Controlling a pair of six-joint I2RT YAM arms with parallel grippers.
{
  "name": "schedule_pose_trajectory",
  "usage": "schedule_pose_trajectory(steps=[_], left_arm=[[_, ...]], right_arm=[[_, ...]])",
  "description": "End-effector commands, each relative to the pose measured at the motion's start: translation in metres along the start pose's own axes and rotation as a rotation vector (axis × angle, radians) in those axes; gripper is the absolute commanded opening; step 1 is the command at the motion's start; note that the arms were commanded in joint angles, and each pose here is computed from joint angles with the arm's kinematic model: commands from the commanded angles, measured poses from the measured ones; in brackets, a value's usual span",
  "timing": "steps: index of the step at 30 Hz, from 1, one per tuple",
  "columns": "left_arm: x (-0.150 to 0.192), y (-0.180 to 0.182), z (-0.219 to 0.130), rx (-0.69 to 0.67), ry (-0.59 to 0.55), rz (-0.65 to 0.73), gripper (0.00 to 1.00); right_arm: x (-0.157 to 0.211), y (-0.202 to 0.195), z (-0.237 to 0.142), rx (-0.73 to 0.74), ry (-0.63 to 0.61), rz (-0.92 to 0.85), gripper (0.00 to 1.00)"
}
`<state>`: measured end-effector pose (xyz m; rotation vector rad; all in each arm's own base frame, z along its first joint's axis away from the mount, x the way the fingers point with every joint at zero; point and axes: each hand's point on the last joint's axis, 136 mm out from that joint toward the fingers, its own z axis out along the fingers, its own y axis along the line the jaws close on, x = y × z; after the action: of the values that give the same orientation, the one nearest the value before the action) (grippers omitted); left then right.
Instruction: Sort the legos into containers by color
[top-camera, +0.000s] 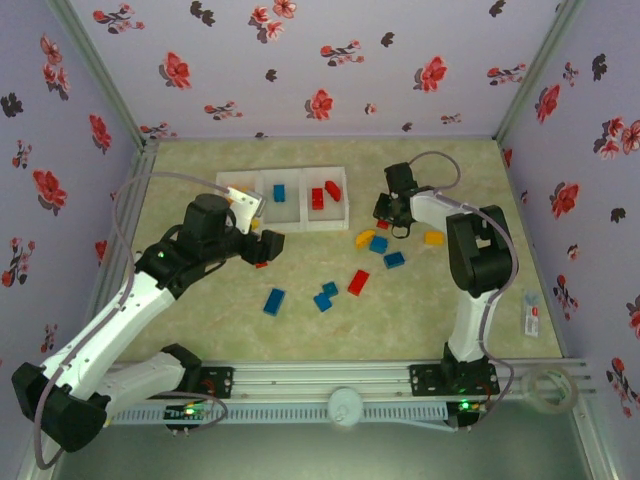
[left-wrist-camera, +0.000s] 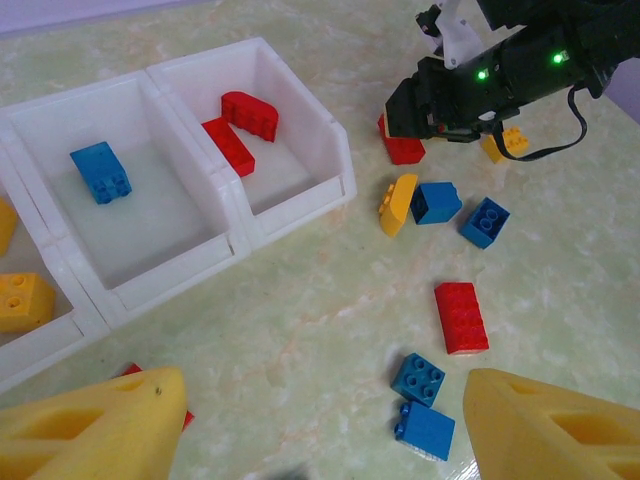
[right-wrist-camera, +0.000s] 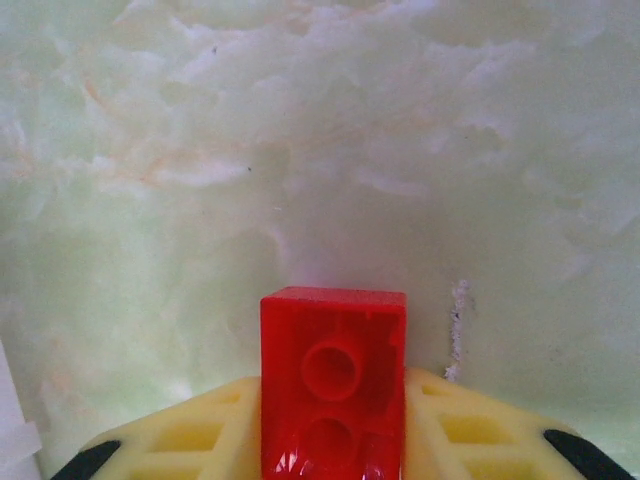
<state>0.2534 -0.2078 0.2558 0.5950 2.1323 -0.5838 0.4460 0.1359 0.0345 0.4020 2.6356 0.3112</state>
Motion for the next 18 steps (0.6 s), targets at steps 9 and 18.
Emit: schedule_pose_trajectory(steps=[9,18], left_arm=[[-0.001,-0.006,-0.005,0.027,-0.016,0.019,0.73],[0.002,-0.006,-0.004,0.027,-0.004,0.015,0.73]], right_arm=[[-0.024,0.031,-0.051,-0.090,-0.088,-0.081,0.29],[-0.030,0.091,-0.094,-0.184,-0.163,-0.197,0.29]])
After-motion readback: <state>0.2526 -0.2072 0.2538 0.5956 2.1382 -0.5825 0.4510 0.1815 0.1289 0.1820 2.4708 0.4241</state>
